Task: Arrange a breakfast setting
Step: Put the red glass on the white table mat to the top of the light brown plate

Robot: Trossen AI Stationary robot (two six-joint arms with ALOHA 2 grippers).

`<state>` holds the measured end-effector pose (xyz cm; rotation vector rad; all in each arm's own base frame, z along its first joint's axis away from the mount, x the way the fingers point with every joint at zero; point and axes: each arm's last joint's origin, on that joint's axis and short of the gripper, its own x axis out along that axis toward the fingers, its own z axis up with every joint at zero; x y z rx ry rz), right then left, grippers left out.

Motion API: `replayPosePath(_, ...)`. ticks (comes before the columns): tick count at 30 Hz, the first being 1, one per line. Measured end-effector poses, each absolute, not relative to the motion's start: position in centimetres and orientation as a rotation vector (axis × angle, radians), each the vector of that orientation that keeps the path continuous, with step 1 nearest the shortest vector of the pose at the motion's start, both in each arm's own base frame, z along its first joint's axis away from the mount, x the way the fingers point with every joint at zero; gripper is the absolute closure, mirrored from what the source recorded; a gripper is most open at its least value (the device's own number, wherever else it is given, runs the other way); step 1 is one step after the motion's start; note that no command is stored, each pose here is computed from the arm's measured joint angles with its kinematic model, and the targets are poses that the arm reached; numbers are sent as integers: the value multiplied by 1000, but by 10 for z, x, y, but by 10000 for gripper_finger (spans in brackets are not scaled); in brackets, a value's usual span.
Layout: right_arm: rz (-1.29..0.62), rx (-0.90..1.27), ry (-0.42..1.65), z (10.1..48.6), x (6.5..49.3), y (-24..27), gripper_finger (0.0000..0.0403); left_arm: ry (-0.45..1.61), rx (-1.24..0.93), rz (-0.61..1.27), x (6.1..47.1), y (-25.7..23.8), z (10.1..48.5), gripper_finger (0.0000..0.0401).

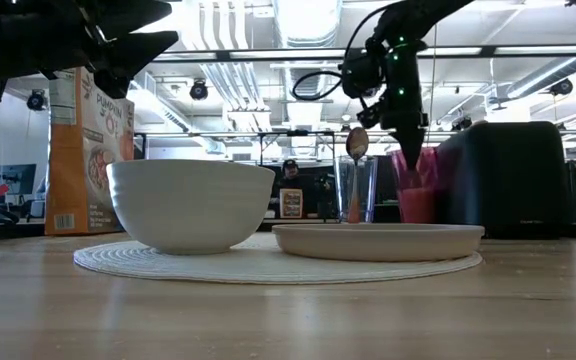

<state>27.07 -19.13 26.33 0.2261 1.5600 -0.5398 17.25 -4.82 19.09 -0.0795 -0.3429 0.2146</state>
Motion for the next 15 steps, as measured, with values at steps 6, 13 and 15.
replayPosePath(6, -534, 271, 1545, 272, 268, -181, 394, -342, -72, 216, 173, -48, 191, 193)
replayPosePath(13, -501, 264, 1527, 277, 278, -158, 394, -337, -71, 224, 173, -48, 190, 193)
replayPosePath(15, -455, 260, 1529, 277, 282, -148, 394, -337, -71, 224, 173, -48, 190, 193)
